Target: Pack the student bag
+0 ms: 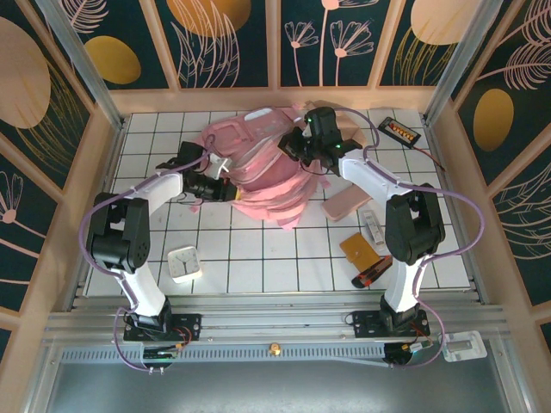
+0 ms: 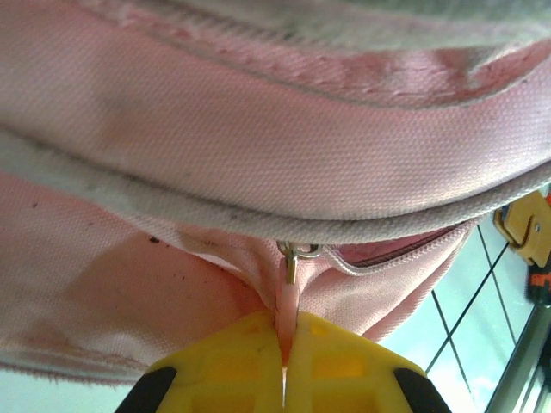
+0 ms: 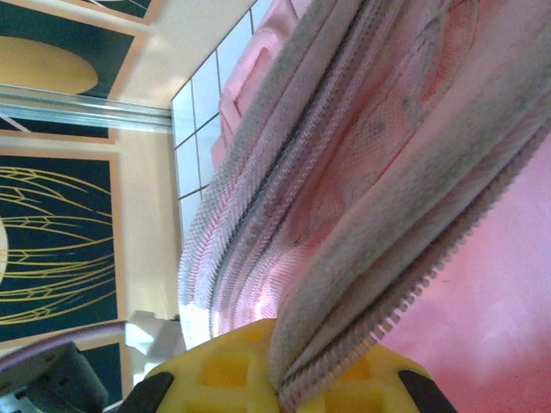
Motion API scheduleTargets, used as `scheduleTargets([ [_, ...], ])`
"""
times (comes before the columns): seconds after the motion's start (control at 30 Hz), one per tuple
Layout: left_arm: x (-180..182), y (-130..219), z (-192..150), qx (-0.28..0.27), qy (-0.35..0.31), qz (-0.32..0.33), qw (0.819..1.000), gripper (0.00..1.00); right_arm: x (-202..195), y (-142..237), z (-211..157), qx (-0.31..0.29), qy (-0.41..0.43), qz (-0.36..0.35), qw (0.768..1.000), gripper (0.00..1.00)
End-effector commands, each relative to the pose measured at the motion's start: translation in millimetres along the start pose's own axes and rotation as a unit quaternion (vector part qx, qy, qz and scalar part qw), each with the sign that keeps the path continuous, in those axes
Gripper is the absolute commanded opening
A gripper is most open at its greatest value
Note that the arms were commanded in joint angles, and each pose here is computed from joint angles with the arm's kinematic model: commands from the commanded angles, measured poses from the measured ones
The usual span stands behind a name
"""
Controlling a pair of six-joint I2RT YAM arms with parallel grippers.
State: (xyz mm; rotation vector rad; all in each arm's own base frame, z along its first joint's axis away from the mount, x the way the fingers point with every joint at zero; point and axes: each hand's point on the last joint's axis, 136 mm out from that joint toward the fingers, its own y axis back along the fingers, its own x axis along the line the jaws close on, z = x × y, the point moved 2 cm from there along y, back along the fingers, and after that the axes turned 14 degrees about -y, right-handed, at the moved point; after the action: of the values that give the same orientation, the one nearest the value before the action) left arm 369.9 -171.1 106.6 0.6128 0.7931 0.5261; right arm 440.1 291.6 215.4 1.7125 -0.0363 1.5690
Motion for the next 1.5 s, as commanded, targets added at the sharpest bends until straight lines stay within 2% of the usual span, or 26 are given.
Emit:
scheduleTargets([
  [0.0, 13, 23, 21, -0.036, 0.023, 0.002, 0.999, 0.00, 16, 17, 9, -0.027, 0.044, 0.004, 0.999, 0.00],
  [0.1, 16, 26, 23, -0.042, 0.035, -0.008, 0.998, 0.00, 13, 15, 8, -0.026, 0.057, -0.008, 0.998, 0.00],
  [0.23, 32, 25, 20, -0.029, 0.050, 0.015, 0.998, 0.00, 9, 13, 5, -0.024, 0.067, -0.018, 0.997, 0.00],
  [0.4, 73, 27, 17, 0.008, 0.078, 0.109, 0.991, 0.00, 11, 16, 5, -0.027, 0.072, -0.019, 0.997, 0.00],
  [0.53, 107, 33, 17, 0.045, 0.083, 0.201, 0.975, 0.00, 24, 24, 7, -0.035, 0.080, -0.005, 0.996, 0.00],
  [0.7, 142, 47, 38, 0.028, 0.079, 0.300, 0.950, 0.00, 44, 33, 6, -0.036, 0.090, 0.019, 0.995, 0.00],
  [0.73, 148, 49, 43, 0.021, 0.077, 0.318, 0.945, 0.01, 48, 34, 5, -0.033, 0.091, 0.024, 0.995, 0.00],
  [0.77, 153, 52, 47, 0.016, 0.075, 0.332, 0.940, 0.06, 51, 35, 4, -0.029, 0.091, 0.027, 0.995, 0.00],
  [0.87, 156, 63, 62, -0.010, 0.053, 0.355, 0.933, 0.29, 60, 35, 2, -0.021, 0.092, 0.037, 0.995, 0.00],
  [0.9, 152, 69, 68, -0.023, 0.040, 0.359, 0.932, 0.38, 63, 34, 2, -0.017, 0.091, 0.041, 0.995, 0.00],
  [0.97, 132, 83, 84, -0.070, -0.008, 0.346, 0.936, 0.46, 68, 33, 1, -0.012, 0.087, 0.051, 0.995, 0.00],
  [1.0, 119, 93, 92, -0.102, -0.034, 0.341, 0.934, 0.54, 71, 32, 0, -0.010, 0.084, 0.058, 0.995, 0.00],
  [1.07, 84, 114, 107, -0.180, -0.096, 0.322, 0.924, 0.67, 76, 30, -1, -0.004, 0.076, 0.072, 0.994, 0.00],
  [1.1, 66, 127, 112, -0.224, -0.125, 0.316, 0.914, 0.76, 79, 30, -1, -0.002, 0.072, 0.078, 0.994, 0.00],
  [1.13, 45, 136, 116, -0.265, -0.150, 0.294, 0.906, 0.84, 82, 30, -1, 0.000, 0.069, 0.085, 0.994, 0.00],
  [1.17, 29, 139, 119, -0.290, -0.173, 0.269, 0.902, 0.89, 85, 30, -2, 0.002, 0.070, 0.090, 0.993, 0.00],
  [1.2, 14, 137, 121, -0.299, -0.188, 0.243, 0.904, 0.96, 88, 29, -2, 0.005, 0.071, 0.093, 0.993, 0.00],
  [1.23, -4, 129, 123, -0.294, -0.215, 0.209, 0.907, 0.98, 91, 29, -2, 0.009, 0.073, 0.097, 0.993, 0.00],
  [1.27, -18, 119, 122, -0.283, -0.244, 0.192, 0.907, 0.99, 93, 28, -2, 0.012, 0.072, 0.098, 0.992, 0.00],
  [1.37, -64, 81, 114, -0.230, -0.352, 0.171, 0.891, 0.99, 100, 26, -1, 0.021, 0.075, 0.107, 0.991, 0.00],
  [1.47, -86, 71, 114, -0.221, -0.384, 0.165, 0.881, 0.99, 105, 24, -1, 0.029, 0.075, 0.115, 0.990, 0.00],
])
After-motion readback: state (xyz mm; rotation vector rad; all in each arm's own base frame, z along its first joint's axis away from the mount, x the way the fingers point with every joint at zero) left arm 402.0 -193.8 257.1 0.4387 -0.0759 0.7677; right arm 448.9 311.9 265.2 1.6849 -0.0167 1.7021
